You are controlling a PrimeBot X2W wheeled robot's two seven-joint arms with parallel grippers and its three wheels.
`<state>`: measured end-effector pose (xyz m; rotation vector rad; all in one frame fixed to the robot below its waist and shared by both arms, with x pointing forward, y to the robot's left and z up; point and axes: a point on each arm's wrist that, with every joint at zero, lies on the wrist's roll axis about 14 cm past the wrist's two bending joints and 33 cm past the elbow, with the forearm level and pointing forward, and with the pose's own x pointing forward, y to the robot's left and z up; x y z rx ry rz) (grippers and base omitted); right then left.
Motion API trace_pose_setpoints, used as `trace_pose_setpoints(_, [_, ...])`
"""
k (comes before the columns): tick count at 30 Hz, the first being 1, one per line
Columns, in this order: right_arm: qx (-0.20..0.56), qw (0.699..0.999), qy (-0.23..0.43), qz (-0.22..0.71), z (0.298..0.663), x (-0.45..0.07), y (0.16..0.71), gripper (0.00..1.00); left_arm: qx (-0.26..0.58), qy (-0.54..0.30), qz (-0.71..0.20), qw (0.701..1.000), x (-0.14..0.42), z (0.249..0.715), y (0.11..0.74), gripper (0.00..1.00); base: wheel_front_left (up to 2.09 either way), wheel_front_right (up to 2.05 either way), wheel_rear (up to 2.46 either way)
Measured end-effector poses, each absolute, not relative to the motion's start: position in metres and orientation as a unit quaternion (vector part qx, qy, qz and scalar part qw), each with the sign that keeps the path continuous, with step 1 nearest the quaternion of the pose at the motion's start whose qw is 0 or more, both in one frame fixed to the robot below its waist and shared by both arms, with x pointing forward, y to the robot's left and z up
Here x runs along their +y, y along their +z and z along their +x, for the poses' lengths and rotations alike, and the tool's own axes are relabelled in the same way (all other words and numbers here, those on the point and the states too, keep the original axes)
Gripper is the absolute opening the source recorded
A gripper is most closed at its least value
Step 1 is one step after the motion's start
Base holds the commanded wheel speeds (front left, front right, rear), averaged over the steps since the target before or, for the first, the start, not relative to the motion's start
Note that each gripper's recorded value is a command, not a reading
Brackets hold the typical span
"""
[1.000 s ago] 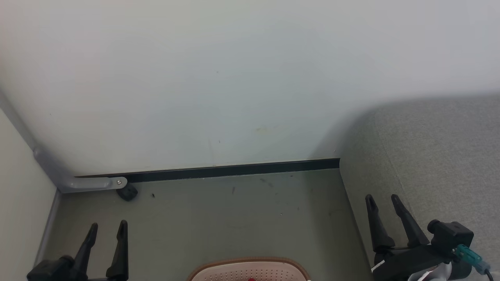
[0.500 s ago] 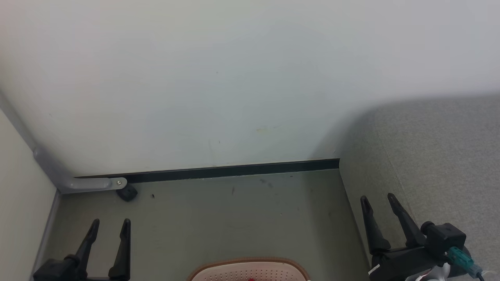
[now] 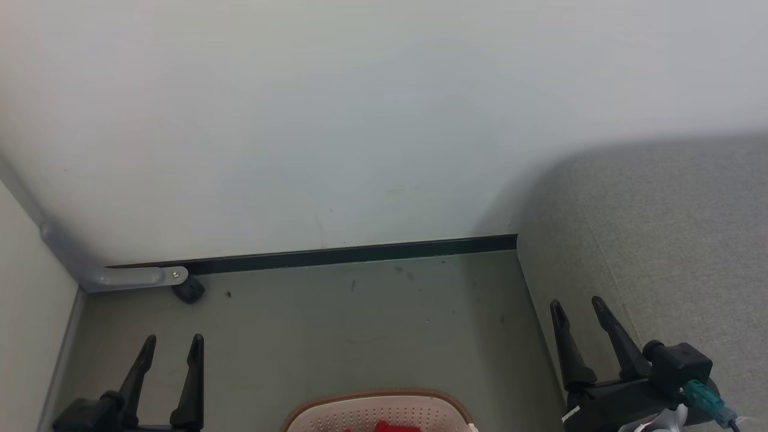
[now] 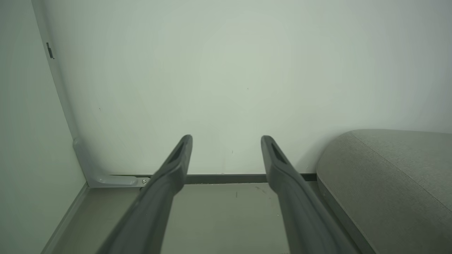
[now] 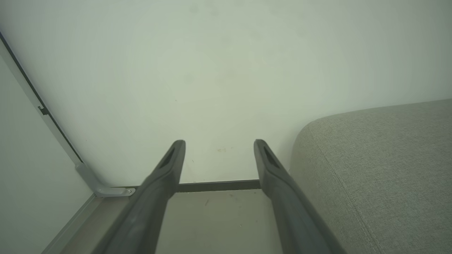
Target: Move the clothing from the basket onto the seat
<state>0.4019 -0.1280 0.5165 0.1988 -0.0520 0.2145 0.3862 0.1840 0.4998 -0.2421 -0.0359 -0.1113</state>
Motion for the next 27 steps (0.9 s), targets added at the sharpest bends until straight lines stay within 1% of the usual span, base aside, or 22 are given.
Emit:
trace_pose_setpoints(8, [-0.01,0.99,0.098,0.1,0.405,-0.132,0.503,1.0,-0.001,-0.066,-0.122,0.99,0.178,0.394,0.488,1.0,0.0,0.0,0.0])
trace_pose_setpoints(15, [0.002,0.991,0.094,0.098,0.409,-0.13,0.492,1.0,0.037,-0.083,-0.129,0.987,0.163,0.4,0.463,1.0,0.0,0.0,0.0])
trace_pose_setpoints(24, [0.013,0.992,0.08,0.099,0.421,-0.133,0.48,1.0,0.077,-0.132,-0.121,0.981,0.137,0.417,0.437,1.0,0.0,0.0,0.0])
trace_pose_setpoints(27, [0.018,0.992,0.076,0.098,0.425,-0.134,0.474,1.0,0.094,-0.142,-0.131,0.977,0.13,0.422,0.425,1.0,0.0,0.0,0.0])
